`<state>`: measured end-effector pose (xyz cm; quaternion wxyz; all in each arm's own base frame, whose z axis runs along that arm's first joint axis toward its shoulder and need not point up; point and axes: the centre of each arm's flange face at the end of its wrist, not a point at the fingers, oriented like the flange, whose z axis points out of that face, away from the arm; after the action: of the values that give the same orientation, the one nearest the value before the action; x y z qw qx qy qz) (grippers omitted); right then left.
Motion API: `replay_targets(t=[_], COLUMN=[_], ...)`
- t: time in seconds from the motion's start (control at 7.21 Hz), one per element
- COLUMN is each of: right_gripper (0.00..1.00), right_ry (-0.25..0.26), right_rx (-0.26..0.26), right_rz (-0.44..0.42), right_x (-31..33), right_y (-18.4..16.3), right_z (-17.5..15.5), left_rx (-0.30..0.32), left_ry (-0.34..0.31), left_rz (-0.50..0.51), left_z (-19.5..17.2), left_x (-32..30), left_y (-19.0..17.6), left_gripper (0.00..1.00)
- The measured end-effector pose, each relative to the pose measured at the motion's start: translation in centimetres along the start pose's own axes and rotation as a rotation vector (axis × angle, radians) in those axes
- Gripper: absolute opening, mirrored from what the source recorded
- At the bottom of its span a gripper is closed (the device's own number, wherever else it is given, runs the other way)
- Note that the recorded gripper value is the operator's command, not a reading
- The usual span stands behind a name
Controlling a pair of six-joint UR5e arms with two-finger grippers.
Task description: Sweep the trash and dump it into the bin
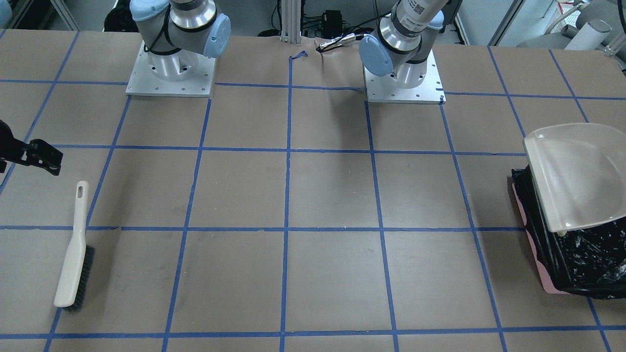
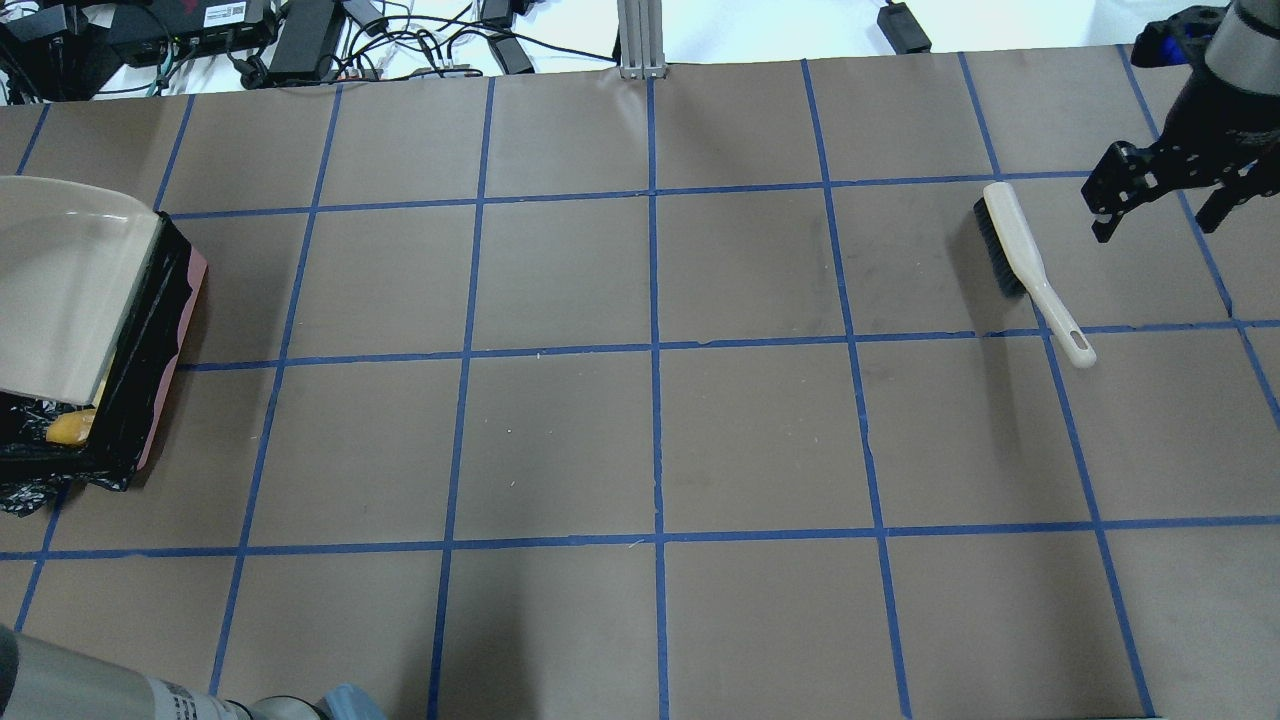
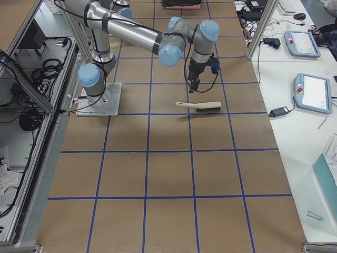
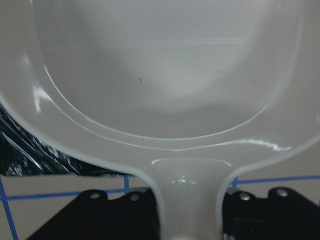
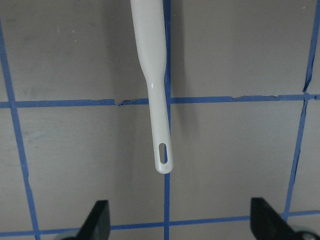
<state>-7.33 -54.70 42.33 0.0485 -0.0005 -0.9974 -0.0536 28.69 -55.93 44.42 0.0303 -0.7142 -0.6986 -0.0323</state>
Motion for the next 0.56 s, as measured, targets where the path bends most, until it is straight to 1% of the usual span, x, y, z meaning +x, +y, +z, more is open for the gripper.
replay_targets(t=[0.14, 0.28, 0.42, 0.56], right_gripper=[1.0, 1.0, 1.0, 1.0], right_ry=[0.003, -0.005, -0.012, -0.002], right_rx=[0.028, 0.047, 0.054, 0.061], right_rz=[0.0, -0.004, -0.009, -0.009], right_x=[-0.7, -2.2, -5.0, -8.5], right_y=[2.0, 3.5, 4.1, 4.6], right_z=[-2.6, -4.4, -5.4, -6.1], left_rx=[0.057, 0.107, 0.134, 0.154], left_ry=[-0.007, 0.003, 0.013, 0.02], left_rz=[0.027, 0.041, 0.064, 0.075], left_z=[0.1, 0.6, 1.2, 1.7], left_x=[-1.6, -3.2, -4.9, -6.2], left_y=[-3.8, -7.7, -11.8, -15.7], left_gripper=[0.0, 0.0, 0.0, 0.0])
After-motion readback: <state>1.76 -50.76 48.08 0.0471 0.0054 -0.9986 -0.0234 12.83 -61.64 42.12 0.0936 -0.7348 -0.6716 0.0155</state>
